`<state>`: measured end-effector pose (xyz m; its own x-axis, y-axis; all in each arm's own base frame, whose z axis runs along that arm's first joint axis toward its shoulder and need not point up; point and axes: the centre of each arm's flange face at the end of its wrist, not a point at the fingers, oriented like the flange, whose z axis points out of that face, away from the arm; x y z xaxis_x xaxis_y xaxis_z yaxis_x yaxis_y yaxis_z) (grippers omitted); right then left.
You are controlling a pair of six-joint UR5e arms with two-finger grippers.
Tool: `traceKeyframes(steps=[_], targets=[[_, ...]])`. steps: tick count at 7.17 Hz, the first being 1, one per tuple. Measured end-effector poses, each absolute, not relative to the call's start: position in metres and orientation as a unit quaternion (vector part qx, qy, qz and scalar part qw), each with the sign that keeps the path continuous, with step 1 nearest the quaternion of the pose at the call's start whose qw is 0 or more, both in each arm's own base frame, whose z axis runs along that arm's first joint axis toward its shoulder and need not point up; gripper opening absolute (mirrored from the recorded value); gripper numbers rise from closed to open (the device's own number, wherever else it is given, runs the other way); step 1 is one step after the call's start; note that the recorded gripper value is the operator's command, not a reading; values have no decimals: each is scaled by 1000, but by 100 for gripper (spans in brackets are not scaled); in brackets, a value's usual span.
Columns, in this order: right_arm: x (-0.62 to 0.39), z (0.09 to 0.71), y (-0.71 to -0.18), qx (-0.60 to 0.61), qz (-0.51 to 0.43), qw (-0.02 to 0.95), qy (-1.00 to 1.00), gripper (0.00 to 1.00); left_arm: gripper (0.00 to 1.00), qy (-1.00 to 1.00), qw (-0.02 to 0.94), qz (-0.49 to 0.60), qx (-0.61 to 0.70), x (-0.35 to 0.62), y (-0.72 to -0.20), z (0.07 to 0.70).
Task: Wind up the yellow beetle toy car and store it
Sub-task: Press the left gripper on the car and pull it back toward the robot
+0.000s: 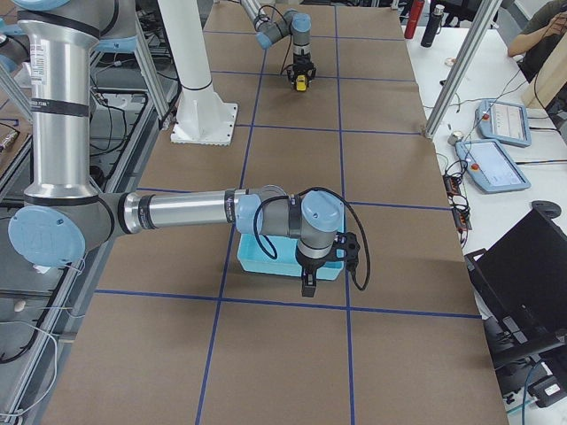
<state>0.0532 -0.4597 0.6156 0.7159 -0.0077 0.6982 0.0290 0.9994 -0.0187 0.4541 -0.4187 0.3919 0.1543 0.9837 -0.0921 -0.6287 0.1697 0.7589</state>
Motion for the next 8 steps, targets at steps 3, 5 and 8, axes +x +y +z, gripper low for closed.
traceKeyframes(steps=[3, 5, 8], targets=[[54, 616, -460, -14, -10, 926, -377, 100, 9, 305, 701, 575, 293, 454, -418, 390], [53, 616, -460, -14, -10, 926, -376, 100, 0, 308, 696, 573, 302, 447, -414, 380], [53, 616, -460, -14, -11, 927, -376, 100, 0, 310, 676, 583, 327, 439, -409, 361]])
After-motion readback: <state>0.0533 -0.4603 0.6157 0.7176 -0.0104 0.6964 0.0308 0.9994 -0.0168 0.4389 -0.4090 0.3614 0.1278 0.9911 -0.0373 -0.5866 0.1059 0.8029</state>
